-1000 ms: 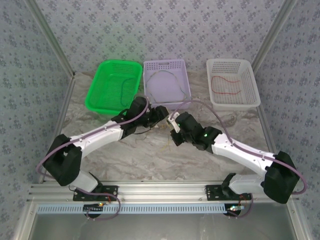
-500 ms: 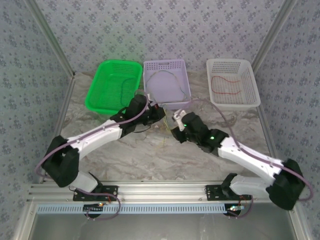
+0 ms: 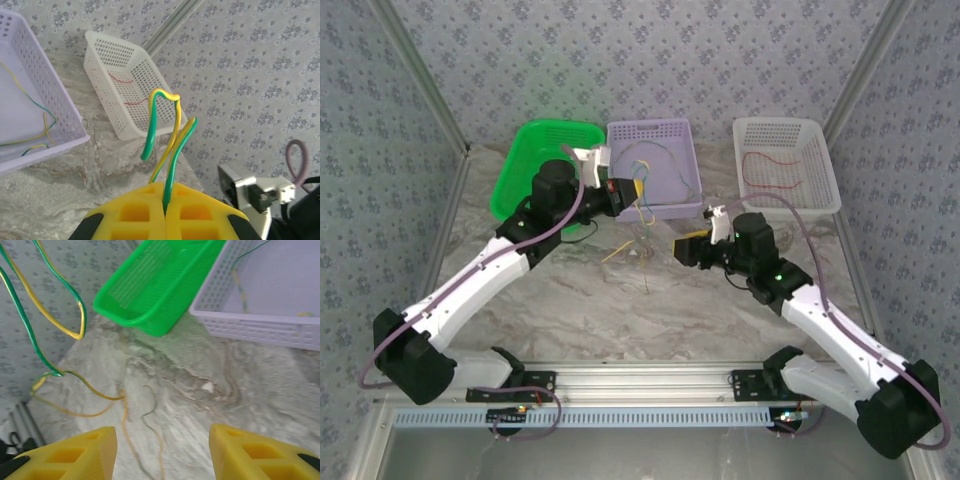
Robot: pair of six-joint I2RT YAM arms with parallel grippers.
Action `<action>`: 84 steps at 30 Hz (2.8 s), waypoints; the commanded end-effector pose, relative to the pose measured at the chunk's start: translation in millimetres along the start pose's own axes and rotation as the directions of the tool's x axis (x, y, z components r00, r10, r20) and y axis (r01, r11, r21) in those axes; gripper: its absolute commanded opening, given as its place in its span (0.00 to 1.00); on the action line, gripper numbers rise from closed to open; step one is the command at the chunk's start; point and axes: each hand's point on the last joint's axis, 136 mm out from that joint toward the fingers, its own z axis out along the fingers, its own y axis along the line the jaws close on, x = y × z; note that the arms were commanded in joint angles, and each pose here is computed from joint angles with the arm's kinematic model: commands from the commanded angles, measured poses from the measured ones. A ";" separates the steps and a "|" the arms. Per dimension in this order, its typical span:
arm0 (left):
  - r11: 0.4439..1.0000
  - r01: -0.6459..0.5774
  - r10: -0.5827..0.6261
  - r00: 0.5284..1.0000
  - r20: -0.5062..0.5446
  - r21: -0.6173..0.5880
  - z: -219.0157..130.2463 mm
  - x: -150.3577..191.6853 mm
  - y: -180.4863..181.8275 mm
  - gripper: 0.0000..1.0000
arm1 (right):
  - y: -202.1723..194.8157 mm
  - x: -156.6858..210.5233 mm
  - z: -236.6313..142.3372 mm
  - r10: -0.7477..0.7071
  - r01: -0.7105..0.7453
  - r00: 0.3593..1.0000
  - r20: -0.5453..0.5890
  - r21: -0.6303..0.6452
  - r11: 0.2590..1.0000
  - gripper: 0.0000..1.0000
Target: Untangle the cables
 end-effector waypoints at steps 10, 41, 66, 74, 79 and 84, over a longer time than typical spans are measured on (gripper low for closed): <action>0.999 0.003 -0.004 1.000 0.030 0.052 -7.9 -9.0 -8.0 0.00 | 37.9 8.6 37.4 -0.029 0.032 0.999 0.030 -0.110 0.993 0.55; 0.997 0.054 -0.046 0.991 0.127 -0.062 -20.0 -44.8 14.7 0.00 | 45.4 55.8 77.4 -0.338 0.345 0.933 -0.126 0.038 0.938 0.00; 0.998 0.049 -0.015 0.799 0.601 -0.041 -108.3 -189.0 20.2 0.00 | -88.1 115.3 42.2 0.075 0.136 0.908 -0.413 0.460 0.878 0.00; 0.999 0.041 -0.022 0.821 0.570 -0.021 -130.3 -188.5 10.6 0.00 | -107.4 122.8 18.8 0.144 0.136 0.902 -0.406 0.585 0.800 0.00; 0.997 0.002 -0.035 0.908 0.417 0.079 -111.2 -140.9 -1.4 0.00 | -106.7 100.8 7.5 0.126 0.139 0.924 -0.361 0.624 0.769 0.27; 0.987 -0.069 0.018 0.945 0.328 0.145 -101.4 -92.9 -15.2 0.00 | -69.6 42.4 -17.7 0.083 0.040 0.979 -0.187 0.572 0.819 0.44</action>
